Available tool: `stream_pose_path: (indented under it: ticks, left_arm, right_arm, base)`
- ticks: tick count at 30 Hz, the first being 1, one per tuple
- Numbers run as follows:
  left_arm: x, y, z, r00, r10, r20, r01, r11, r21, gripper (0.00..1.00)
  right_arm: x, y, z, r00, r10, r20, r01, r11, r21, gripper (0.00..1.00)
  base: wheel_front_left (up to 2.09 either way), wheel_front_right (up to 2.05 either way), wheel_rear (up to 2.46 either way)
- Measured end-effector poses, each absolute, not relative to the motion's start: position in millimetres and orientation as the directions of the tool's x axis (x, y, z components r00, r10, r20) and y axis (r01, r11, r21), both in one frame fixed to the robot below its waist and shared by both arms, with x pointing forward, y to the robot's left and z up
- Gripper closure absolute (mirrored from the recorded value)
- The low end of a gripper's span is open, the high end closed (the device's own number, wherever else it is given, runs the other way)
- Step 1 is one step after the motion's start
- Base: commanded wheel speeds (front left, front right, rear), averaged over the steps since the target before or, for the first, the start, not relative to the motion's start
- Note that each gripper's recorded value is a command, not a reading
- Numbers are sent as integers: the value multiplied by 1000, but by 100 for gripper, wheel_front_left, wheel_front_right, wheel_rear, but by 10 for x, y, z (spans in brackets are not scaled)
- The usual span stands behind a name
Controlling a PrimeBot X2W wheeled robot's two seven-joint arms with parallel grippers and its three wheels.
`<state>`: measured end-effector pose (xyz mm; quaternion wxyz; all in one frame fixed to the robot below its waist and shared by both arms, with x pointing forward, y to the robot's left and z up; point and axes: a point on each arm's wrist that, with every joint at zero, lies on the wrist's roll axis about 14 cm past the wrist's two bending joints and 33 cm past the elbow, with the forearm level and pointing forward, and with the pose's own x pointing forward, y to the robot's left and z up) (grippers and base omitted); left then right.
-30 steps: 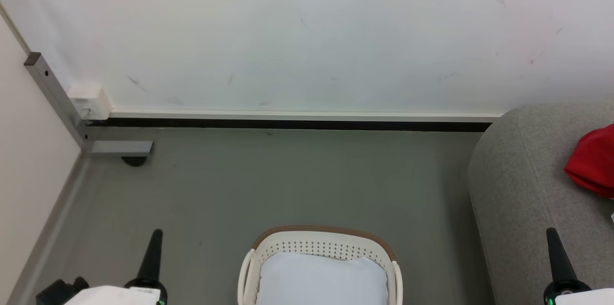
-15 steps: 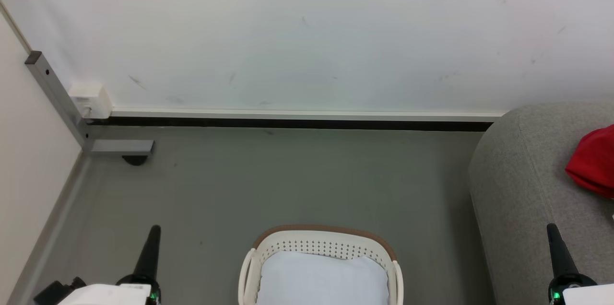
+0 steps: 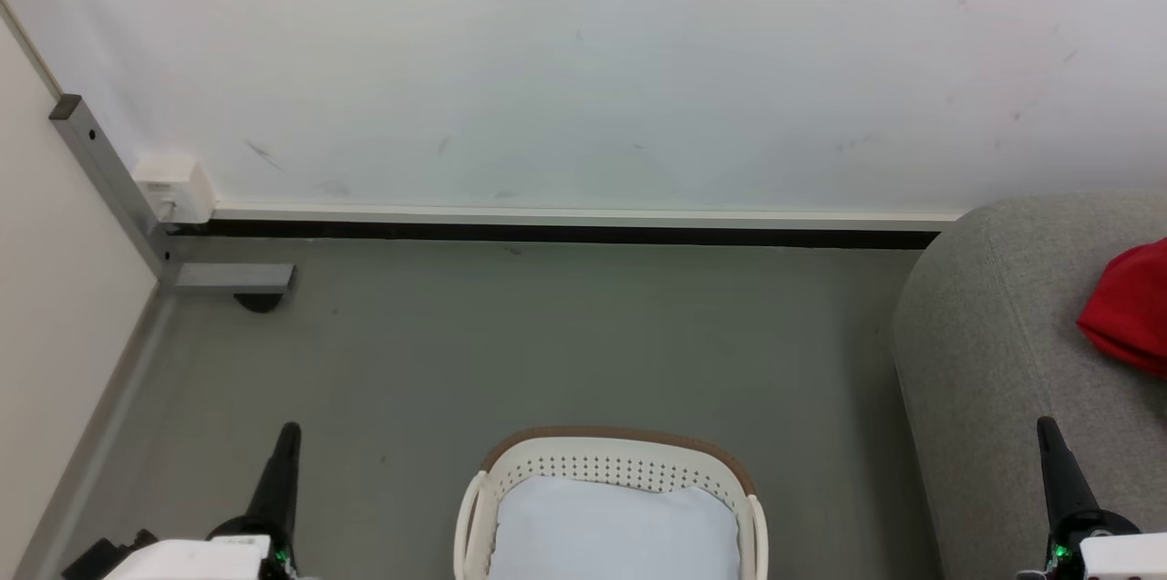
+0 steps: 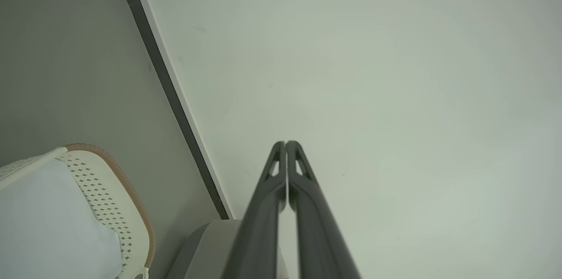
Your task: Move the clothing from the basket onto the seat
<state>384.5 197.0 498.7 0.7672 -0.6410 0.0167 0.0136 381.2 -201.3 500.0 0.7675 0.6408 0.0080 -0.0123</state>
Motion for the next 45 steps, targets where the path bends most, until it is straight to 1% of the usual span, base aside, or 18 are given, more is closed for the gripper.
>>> stream_pose_path:
  ticks: [27,45]
  left_arm:
    - [3875,1998,5038,1000,0,-12,-12,4,-1000,100]
    - [3877,1999,5043,1000,0,-9,-9,2,-1000,100]
  right_arm:
    - [3872,-1997,5043,1000,3,-9,9,1,1000,100]
    - [3873,-1996,5043,1000,2,-8,8,-4,1000,100]
  base:
    - [0,0,0]
    - [0,0,0]
